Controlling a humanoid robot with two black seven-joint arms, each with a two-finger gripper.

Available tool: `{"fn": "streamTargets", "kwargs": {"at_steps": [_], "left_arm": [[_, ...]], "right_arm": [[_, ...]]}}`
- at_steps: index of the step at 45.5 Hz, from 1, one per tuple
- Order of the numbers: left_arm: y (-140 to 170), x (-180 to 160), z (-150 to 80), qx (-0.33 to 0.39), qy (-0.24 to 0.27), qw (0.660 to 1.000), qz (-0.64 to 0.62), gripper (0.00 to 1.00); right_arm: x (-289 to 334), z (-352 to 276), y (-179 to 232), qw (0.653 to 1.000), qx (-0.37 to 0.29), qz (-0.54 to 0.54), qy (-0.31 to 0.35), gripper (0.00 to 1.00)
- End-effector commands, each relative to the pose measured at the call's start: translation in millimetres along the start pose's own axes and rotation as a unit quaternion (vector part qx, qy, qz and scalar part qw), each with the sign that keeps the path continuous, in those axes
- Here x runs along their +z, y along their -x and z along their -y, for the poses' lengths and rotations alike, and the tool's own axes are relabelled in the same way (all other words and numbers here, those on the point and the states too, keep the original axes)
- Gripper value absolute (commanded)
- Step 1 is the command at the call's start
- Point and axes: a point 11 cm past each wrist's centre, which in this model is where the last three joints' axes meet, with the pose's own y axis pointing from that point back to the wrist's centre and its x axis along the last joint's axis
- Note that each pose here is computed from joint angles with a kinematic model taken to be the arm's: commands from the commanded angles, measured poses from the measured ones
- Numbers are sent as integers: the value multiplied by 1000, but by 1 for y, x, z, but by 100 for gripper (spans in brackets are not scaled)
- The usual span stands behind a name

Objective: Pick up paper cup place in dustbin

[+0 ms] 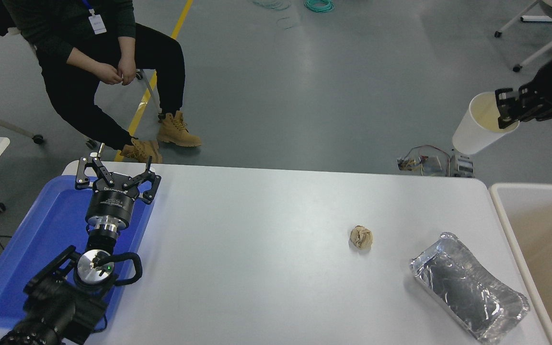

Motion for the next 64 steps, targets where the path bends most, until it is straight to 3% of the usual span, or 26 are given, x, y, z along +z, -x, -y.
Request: {"fn": "streamTargets", "kwargs": {"at_steps": [1,27,48,64], "left_arm": [[0,0,0,0,0,1000,0,100],[0,0,0,0,0,1000,0,100],[0,0,0,0,0,1000,0,100],[0,0,0,0,0,1000,0,100]], "right_arm": [[69,38,-2,995,48,42,81,0],[161,111,55,966,161,14,204,0],[198,163,145,945,228,68,223,0],[209,190,219,943,214,103,232,0]]}}
